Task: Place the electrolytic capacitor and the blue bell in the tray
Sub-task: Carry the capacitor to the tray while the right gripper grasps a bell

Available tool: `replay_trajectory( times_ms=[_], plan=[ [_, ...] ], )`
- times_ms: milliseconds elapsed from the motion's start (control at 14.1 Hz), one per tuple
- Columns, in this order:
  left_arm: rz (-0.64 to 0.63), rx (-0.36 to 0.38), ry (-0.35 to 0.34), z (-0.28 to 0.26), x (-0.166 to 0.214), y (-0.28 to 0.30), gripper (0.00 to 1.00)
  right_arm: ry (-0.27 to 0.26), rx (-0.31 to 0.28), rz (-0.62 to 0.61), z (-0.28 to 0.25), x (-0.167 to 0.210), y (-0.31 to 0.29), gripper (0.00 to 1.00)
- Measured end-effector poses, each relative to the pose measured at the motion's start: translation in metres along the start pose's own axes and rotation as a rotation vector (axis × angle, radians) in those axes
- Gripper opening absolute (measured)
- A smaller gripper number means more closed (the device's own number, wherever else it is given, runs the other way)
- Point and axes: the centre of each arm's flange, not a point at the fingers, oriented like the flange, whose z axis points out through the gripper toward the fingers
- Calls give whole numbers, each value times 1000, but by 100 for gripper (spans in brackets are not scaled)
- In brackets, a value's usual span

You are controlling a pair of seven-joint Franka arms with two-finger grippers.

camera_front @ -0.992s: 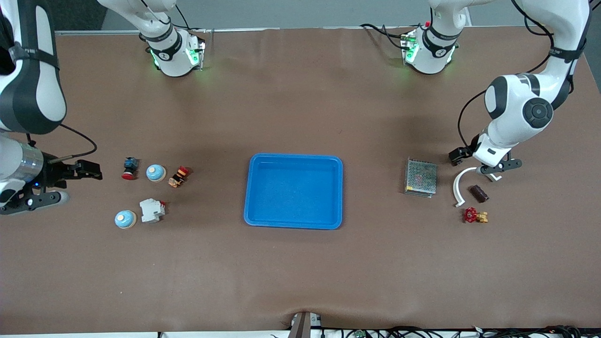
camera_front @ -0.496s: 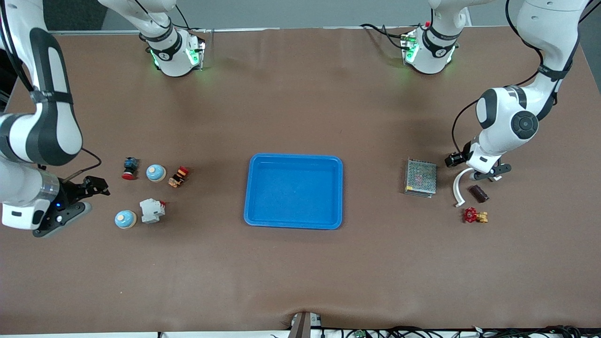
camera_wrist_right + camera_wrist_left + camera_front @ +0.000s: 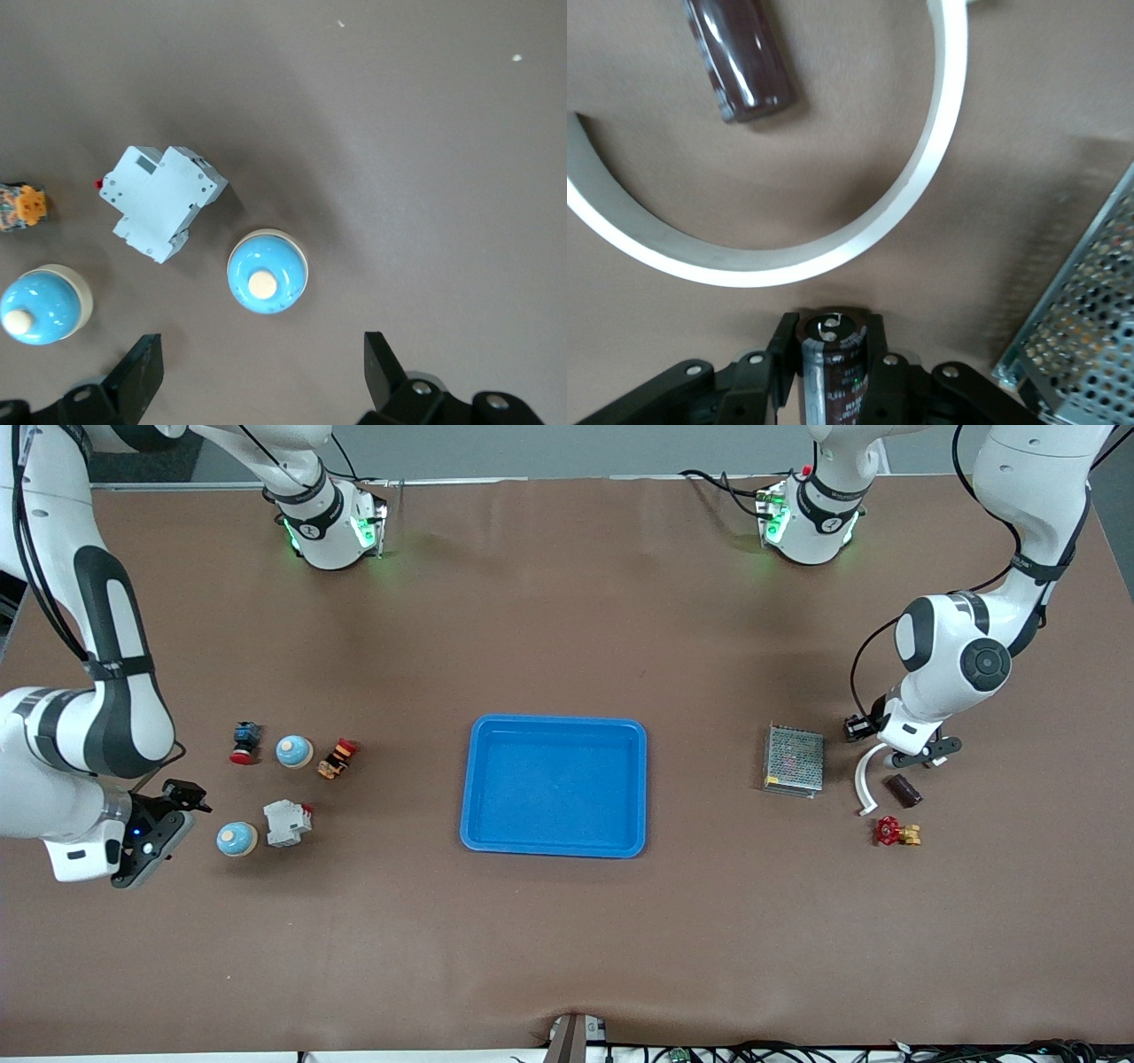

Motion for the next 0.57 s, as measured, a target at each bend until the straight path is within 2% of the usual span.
replay_trajectory(
  times_ms=[283, 567],
  plan=[
    [35, 12, 19, -63, 9, 20, 35, 2, 7, -19, 24, 7, -1, 100],
    [18, 25, 14, -134, 13, 81, 34, 11, -5, -24, 45, 8, -2, 100]
  ],
)
